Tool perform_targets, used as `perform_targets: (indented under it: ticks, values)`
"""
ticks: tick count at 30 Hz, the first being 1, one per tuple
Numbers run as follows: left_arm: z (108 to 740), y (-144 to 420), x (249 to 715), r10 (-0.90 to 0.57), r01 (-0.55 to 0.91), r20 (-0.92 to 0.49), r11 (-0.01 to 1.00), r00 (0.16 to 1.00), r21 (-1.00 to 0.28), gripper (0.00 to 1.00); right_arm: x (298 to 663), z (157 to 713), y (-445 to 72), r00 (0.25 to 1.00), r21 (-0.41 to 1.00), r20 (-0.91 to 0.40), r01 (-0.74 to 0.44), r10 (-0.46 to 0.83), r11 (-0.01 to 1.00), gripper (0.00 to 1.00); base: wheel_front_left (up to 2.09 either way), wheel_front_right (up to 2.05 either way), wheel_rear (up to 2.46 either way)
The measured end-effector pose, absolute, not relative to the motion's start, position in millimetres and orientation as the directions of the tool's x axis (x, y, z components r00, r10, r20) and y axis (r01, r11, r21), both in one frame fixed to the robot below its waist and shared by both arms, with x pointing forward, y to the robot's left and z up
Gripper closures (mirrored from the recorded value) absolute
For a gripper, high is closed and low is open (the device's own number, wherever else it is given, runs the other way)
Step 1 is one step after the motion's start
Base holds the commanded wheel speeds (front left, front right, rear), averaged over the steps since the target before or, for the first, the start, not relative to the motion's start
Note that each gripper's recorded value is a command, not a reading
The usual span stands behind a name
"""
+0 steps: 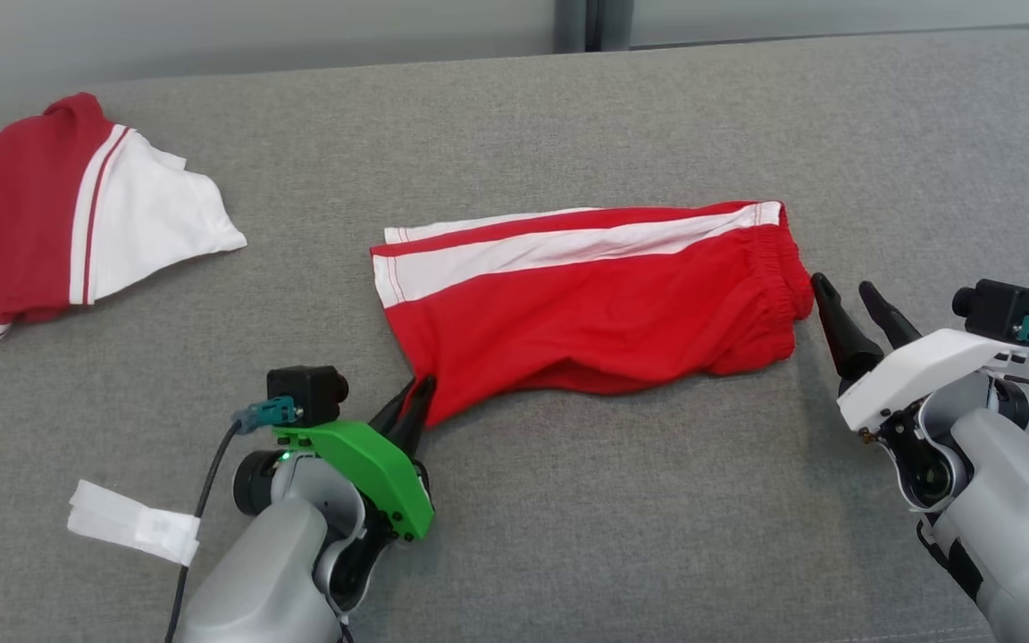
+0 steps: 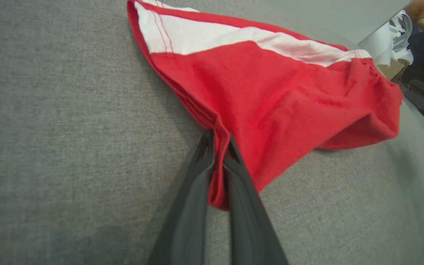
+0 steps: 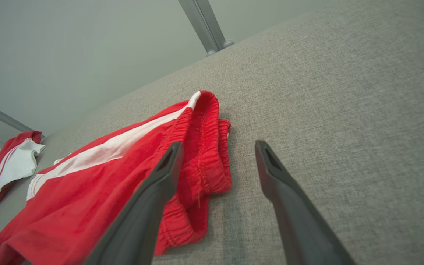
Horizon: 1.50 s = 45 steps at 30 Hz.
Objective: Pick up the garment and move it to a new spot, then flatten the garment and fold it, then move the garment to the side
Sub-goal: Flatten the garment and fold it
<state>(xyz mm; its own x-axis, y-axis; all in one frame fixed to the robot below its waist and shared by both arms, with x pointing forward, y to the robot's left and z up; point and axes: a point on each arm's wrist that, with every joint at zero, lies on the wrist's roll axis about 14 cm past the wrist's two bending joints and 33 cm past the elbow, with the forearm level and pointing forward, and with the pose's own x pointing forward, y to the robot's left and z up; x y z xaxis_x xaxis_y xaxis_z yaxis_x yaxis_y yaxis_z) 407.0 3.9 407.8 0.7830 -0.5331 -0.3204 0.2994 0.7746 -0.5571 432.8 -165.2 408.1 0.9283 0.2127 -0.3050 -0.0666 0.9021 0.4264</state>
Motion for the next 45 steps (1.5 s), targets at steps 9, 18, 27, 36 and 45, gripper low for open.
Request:
perform_targets:
  ticks: [9,18,27,36,45]
  values:
    - [437,21,400,-0.485,0.307,-0.218,0.780,0.847,-0.544,1.00,437,410,-134,0.900,0.457,-0.329,-0.113,0.285,0.882,0.00,0.00,0.00,0.00]
    - [434,44,392,-0.400,0.227,-0.234,0.815,0.886,-0.533,0.00,433,400,-124,0.871,0.418,-0.397,-0.109,0.289,0.902,0.00,0.00,0.00,0.00]
    - [447,62,402,-0.320,0.192,-0.183,0.844,0.929,-0.500,0.00,431,389,-122,0.854,0.404,-0.437,-0.094,0.282,0.910,0.00,0.00,0.00,0.00]
    - [450,83,396,-0.248,0.137,-0.164,0.855,0.955,-0.500,0.00,425,372,-123,0.834,0.425,-0.491,-0.024,0.252,0.905,0.00,0.00,0.00,0.00]
    - [446,109,388,-0.166,0.058,-0.180,0.869,0.969,-0.491,0.00,422,370,-101,0.830,0.519,-0.479,0.004,0.287,0.855,0.57,0.00,0.00,0.00]
